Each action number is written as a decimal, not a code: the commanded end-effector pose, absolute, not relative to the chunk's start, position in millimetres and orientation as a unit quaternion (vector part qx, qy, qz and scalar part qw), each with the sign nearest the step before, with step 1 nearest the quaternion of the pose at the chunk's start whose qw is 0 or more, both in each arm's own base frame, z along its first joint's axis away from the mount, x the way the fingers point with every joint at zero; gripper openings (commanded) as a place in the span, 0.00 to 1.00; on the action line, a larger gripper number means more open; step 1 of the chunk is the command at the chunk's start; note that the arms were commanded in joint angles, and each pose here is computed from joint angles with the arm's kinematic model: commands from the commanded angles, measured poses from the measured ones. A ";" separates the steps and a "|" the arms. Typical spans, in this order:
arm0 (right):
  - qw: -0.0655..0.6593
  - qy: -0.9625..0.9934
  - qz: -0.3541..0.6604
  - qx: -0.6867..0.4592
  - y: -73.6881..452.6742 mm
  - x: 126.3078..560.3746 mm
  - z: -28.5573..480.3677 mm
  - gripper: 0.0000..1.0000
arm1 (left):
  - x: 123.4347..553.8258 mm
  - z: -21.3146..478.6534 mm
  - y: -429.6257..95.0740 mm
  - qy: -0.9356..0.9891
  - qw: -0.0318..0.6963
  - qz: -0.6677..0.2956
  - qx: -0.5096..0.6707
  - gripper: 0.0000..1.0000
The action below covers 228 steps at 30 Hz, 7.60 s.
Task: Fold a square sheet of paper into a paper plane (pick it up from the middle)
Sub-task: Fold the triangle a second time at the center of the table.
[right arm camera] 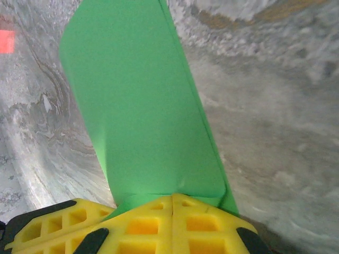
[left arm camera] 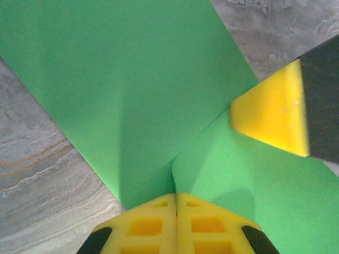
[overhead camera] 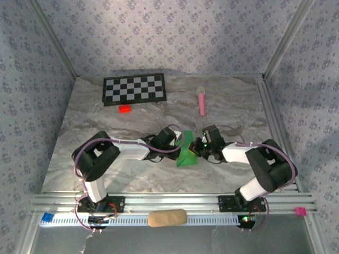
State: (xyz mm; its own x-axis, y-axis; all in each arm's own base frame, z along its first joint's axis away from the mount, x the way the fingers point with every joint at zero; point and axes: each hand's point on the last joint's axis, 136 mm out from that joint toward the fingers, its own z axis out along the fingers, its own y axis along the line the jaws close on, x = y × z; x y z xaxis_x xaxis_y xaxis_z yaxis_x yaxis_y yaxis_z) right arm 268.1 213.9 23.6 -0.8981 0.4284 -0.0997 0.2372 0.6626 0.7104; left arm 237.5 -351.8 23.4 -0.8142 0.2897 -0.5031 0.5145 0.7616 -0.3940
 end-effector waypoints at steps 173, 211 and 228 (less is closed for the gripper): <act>0.072 0.935 0.298 0.179 188.5 232.9 -27.3 0.00 | 161.0 63.7 -347.7 0.916 0.052 -0.376 0.133 0.04; 0.106 0.912 0.391 0.068 236.6 237.9 29.1 0.00 | 180.3 -11.1 -338.2 0.950 0.012 -0.292 0.110 0.00; 0.111 0.918 0.334 0.182 177.8 260.9 -5.8 0.00 | 176.4 -22.0 -329.3 0.954 0.009 -0.278 0.113 0.00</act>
